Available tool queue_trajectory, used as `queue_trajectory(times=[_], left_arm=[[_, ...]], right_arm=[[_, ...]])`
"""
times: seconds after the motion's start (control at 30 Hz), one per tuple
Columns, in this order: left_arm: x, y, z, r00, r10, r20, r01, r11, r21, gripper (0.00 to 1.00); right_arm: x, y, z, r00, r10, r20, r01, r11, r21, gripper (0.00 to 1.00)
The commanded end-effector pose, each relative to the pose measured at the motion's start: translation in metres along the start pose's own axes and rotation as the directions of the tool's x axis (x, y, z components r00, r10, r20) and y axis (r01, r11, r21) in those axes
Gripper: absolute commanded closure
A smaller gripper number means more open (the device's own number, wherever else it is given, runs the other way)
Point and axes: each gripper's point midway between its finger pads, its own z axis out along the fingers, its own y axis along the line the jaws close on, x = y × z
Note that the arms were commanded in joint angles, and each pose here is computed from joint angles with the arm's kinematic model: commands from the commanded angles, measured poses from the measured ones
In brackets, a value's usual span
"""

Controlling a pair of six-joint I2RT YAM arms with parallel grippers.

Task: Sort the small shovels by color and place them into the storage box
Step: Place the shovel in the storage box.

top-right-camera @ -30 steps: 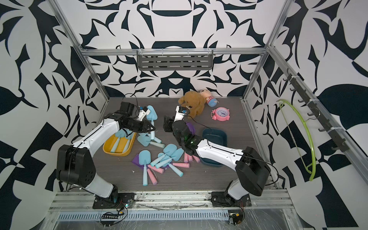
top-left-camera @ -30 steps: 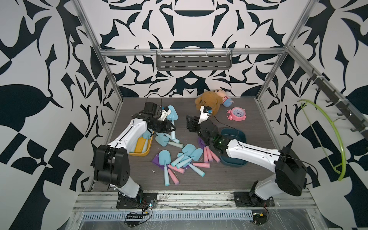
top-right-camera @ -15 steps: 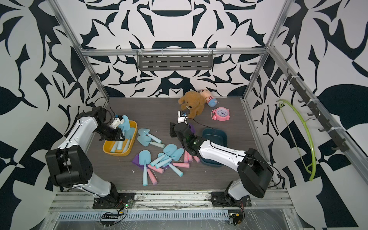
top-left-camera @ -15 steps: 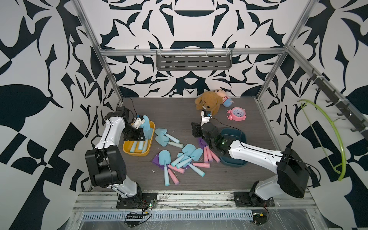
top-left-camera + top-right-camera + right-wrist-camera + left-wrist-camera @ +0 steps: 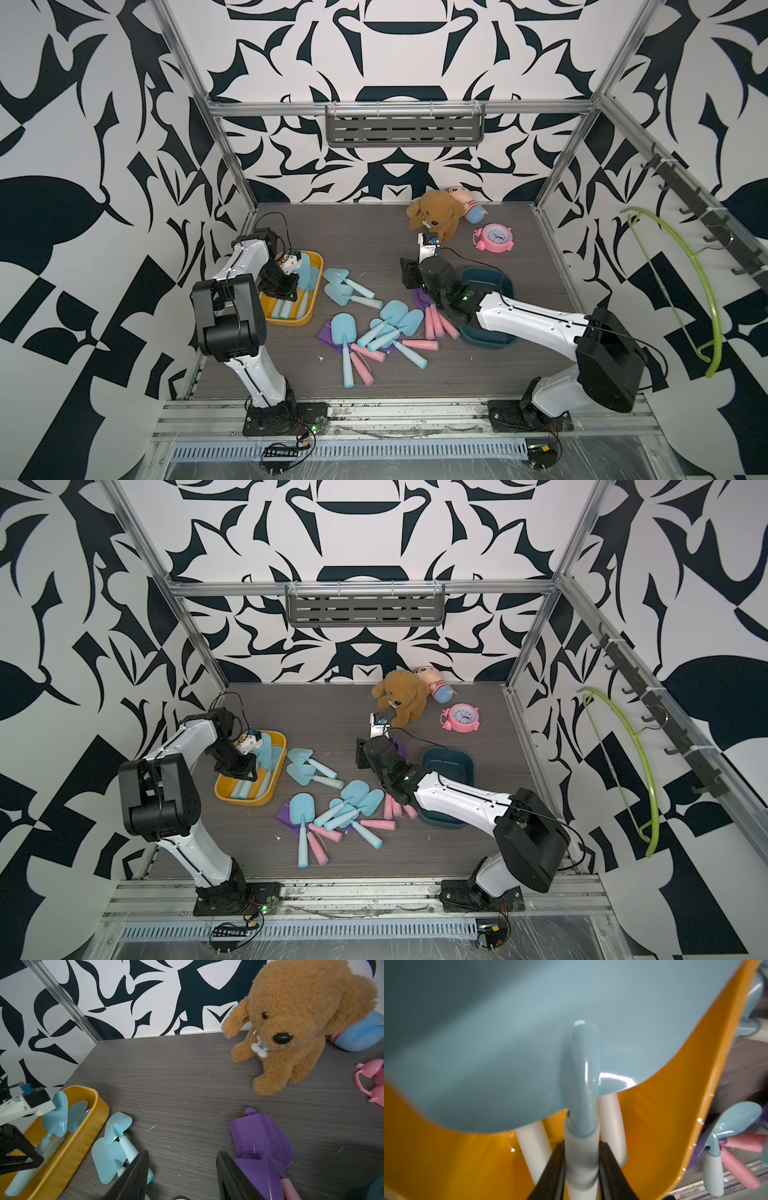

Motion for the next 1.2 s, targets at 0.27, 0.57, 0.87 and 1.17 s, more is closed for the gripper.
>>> queue_trajectory(times=[0.27,0.57,0.87,1.17], left_arm=[[-0.002,0.013,0.024,0.994,-0.104,-0.044,0.103,0.994,-0.030,0.79],[0.006,0.015,0.034,0.991,-0.119,-0.063,0.116,0.992,-0.044,0.59],[0.008,0.017,0.027,0.992,-0.119,-0.051,0.115,0.991,-0.070,0.53],[-0.013,-0.020,-0.036,0.986,-0.092,0.138,0.092,0.996,0.010,0.39]], right_arm=[[-0.016,-0.002,-0.011,0.999,-0.019,0.039,0.020,1.000,-0.005,0.44],[-0.016,-0.004,-0.012,0.999,-0.029,0.037,0.028,1.000,0.003,0.44],[-0.020,-0.004,-0.013,0.999,-0.035,0.042,0.035,0.999,0.002,0.44],[-0.021,0.009,-0.014,0.994,-0.107,0.024,0.108,0.992,-0.071,0.45]])
